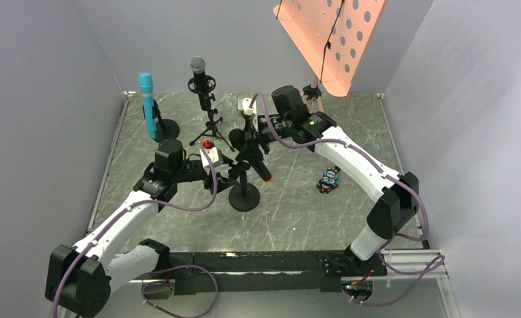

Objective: Attach the microphones to the stand

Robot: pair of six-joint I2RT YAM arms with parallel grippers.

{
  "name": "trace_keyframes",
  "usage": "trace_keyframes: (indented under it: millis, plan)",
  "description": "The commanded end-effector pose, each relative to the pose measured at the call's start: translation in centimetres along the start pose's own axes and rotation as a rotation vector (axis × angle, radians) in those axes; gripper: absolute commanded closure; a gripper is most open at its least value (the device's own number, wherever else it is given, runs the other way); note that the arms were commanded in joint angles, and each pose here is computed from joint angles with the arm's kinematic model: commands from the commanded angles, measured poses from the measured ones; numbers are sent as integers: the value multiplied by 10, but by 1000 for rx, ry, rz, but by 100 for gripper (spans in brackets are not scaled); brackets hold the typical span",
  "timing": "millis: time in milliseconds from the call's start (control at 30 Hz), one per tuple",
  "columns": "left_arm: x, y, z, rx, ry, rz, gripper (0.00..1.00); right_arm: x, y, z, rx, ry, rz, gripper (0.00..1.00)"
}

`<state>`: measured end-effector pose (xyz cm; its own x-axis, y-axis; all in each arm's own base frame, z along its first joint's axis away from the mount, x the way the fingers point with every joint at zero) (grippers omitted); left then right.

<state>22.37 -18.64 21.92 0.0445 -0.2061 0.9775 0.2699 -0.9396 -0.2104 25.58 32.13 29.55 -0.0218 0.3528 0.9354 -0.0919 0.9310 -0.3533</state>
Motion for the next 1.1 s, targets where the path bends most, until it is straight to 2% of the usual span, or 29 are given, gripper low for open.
trace_keyframes:
  millis: [0,267,300,367,433,567,767,1067]
  plan:
    - [13,-3,-4,2,66,-51,27,34,-23,8,-20,-89,-99,99]
    - [10,-1,-3,-15,50,-27,31,34,-19,10,19,-60,-118,99]
    - [10,-1,-2,-12,49,-24,35,33,-18,10,28,-53,-118,99]
    - [11,-1,0,-12,45,-14,60,32,-16,9,37,-43,-117,99]
    - [6,1,0,-26,17,14,77,32,-16,9,38,-43,-116,99]
    - [5,3,0,-48,3,25,94,36,-20,12,32,-57,-114,99]
    - [7,4,0,-55,4,17,96,44,-24,22,52,-54,-141,99]
    - [6,3,-1,-56,1,14,96,37,16,22,133,-3,-134,99]
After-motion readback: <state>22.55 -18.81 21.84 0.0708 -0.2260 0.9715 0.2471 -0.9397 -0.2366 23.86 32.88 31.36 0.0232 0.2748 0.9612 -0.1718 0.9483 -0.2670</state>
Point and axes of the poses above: each gripper's point midway between its finger pads, its own y axis out along the fingers, its own z axis along the line the jaws close on, x = y × z, the point moved 5 cm from there along -y, back along the fingers, and after that the axes turned 5 degrees about -y, right-handed, at the moved point
